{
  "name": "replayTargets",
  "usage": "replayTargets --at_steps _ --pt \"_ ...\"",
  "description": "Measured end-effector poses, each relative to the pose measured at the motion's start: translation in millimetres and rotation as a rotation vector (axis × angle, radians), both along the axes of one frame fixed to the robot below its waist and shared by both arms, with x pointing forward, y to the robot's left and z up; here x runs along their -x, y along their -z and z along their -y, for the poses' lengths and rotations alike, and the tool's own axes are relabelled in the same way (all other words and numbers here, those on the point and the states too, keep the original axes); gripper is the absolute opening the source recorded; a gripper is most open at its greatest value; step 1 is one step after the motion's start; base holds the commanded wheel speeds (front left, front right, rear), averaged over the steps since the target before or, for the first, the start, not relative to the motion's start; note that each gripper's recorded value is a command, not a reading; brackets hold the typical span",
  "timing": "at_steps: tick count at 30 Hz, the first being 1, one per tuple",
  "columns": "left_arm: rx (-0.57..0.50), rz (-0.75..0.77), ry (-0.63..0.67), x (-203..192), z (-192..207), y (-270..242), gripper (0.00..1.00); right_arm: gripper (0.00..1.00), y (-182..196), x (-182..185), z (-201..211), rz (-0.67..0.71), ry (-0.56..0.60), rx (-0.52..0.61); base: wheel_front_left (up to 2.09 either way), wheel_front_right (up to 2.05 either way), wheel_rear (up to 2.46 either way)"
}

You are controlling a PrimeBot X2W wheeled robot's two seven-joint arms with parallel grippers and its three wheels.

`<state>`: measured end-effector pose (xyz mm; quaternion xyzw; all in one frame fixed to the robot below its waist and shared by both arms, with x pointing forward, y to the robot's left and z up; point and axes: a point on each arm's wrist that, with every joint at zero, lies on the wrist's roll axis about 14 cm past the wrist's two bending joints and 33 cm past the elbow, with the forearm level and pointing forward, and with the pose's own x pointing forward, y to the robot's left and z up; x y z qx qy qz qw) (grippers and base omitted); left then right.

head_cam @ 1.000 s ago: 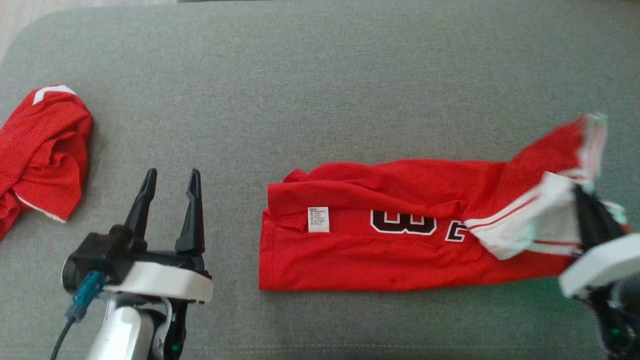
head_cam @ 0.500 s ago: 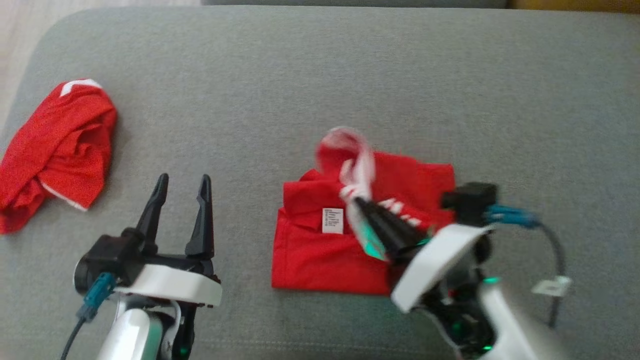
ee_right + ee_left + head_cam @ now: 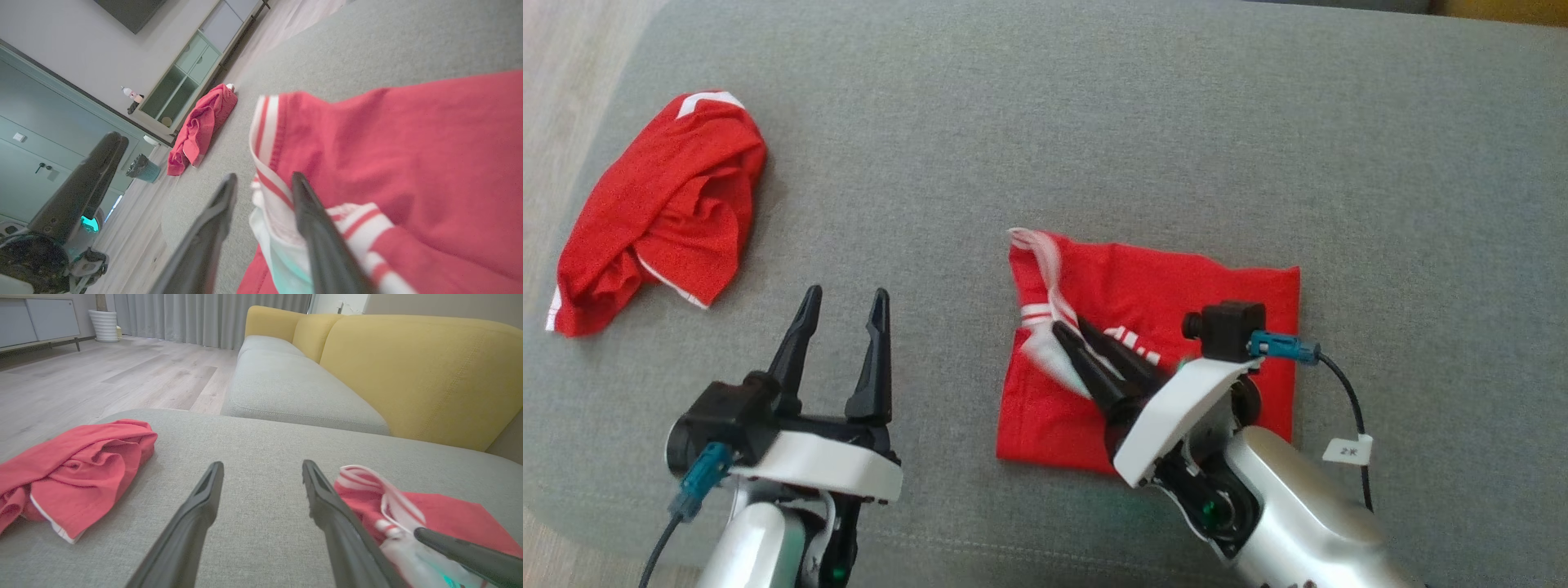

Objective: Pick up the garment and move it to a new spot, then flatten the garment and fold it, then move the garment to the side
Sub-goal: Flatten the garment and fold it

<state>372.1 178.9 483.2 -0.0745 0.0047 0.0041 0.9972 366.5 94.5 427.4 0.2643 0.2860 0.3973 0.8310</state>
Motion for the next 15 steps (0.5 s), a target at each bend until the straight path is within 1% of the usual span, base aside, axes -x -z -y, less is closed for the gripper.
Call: replayTargets --at_steps 5,9,12,15 --pt "0.003 0.004 0.013 -3 3 0 1.0 1.0 -12 -7 -4 0.047 0.018 -0.039 0.0 0.0 0.0" --pt "-0.004 0.02 0.024 -9 5 -4 1.0 1.0 -45 -22 -4 0.146 0.062 -0.121 0.0 0.0 0.0" --pt "-0.003 0.029 0.042 -11 10 -7 1.0 1.0 -72 -33 4 0.222 0.117 -0.179 0.0 0.0 0.0" --pt "-0.011 0.041 0.058 -12 14 -11 1.0 1.0 -95 -51 26 0.31 0.212 -0.203 0.0 0.0 0.0"
